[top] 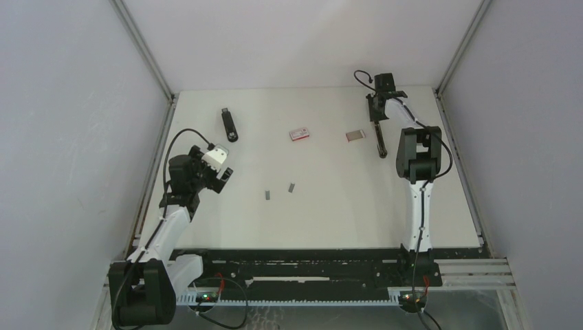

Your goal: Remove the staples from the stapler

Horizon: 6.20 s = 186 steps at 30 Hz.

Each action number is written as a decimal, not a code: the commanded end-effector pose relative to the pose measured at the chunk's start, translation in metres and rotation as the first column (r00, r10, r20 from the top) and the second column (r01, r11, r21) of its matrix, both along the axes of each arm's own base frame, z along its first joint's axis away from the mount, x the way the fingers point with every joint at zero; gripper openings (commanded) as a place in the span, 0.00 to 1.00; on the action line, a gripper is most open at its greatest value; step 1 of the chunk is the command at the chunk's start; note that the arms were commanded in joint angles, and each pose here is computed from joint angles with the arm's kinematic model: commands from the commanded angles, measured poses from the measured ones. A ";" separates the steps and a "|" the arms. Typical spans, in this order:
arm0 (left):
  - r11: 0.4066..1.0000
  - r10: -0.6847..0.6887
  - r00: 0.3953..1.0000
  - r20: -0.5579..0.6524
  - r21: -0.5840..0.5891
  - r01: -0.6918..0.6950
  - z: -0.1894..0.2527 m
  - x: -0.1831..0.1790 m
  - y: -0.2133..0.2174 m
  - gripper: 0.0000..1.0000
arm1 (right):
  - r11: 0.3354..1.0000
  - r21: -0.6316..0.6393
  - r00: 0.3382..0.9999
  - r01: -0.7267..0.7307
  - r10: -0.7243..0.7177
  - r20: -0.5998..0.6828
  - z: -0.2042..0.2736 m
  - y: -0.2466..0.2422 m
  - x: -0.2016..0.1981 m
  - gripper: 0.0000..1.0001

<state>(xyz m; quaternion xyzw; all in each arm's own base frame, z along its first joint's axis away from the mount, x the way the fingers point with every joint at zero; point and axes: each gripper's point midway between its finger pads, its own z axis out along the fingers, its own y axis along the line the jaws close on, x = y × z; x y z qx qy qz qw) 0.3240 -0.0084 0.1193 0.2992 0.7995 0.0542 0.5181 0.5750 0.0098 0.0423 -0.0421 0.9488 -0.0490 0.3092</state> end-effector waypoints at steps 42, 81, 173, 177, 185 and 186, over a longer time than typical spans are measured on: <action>0.999 0.050 0.998 0.033 0.007 -0.051 0.007 0.007 0.009 1.00 | 0.997 0.067 0.995 0.043 -0.049 0.084 0.032 -0.004 0.026 0.37; 0.801 -0.420 0.907 -0.019 0.463 0.380 0.111 0.171 0.017 1.00 | 0.796 0.205 0.818 -0.569 0.574 0.040 0.120 0.179 -0.158 0.91; 0.753 -0.442 0.823 -0.357 0.350 0.557 0.003 0.139 -0.161 0.38 | 0.678 0.364 0.725 -0.639 0.689 -0.010 0.095 0.187 -0.195 1.00; 0.763 -0.484 0.820 -0.306 0.313 0.566 0.010 0.120 -0.190 0.39 | 0.615 0.435 0.697 -0.658 0.716 0.043 0.097 0.192 -0.200 1.00; 0.796 -0.523 0.809 -0.268 0.186 0.576 0.012 0.089 -0.239 0.39 | 0.514 0.551 0.698 -0.657 0.692 0.186 0.102 0.184 -0.199 1.00; 0.800 -0.524 0.810 -0.263 0.174 0.574 0.012 0.088 -0.242 0.39 | 0.517 0.568 0.710 -0.640 0.681 0.181 0.101 0.184 -0.199 1.00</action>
